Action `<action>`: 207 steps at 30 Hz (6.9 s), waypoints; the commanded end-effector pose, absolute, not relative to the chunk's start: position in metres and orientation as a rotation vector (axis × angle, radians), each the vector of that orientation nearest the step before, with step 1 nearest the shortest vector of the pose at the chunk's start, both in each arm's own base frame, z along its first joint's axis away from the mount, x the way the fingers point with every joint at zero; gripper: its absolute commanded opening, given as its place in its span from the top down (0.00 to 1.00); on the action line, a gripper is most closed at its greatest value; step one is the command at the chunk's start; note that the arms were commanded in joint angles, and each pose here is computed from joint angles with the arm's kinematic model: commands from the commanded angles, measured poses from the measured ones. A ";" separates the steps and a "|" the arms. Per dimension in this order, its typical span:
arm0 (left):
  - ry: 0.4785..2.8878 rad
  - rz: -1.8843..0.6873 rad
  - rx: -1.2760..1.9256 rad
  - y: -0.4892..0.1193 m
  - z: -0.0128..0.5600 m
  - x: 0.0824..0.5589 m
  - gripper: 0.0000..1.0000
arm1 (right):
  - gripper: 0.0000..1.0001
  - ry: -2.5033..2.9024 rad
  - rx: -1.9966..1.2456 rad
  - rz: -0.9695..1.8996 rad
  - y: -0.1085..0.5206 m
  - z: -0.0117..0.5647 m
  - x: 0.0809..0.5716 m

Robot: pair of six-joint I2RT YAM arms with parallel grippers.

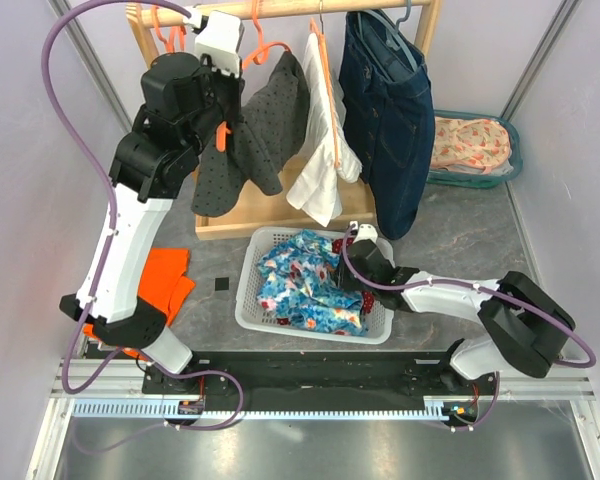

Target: Remove the skirt from the hanger

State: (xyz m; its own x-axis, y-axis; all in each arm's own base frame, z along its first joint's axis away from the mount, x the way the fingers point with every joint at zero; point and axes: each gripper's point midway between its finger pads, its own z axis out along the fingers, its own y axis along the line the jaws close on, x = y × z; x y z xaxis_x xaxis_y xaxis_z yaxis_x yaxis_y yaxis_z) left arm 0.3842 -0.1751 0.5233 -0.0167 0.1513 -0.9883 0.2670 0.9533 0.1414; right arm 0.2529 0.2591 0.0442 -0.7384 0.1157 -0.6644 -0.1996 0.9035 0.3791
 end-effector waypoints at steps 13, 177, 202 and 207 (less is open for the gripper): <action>1.272 -0.283 0.283 -0.159 0.636 0.304 0.98 | 0.09 2.031 -0.183 0.610 0.242 0.235 0.262; 1.291 0.271 0.135 -0.113 0.569 0.371 0.98 | 1.00 1.592 -0.150 0.084 0.236 0.444 0.258; 1.358 0.338 0.117 -0.106 0.528 0.430 0.98 | 1.00 2.088 -0.479 0.123 0.296 0.167 0.224; 1.392 0.330 0.170 -0.114 0.512 0.439 0.98 | 1.00 2.158 -0.459 0.095 0.299 0.119 0.222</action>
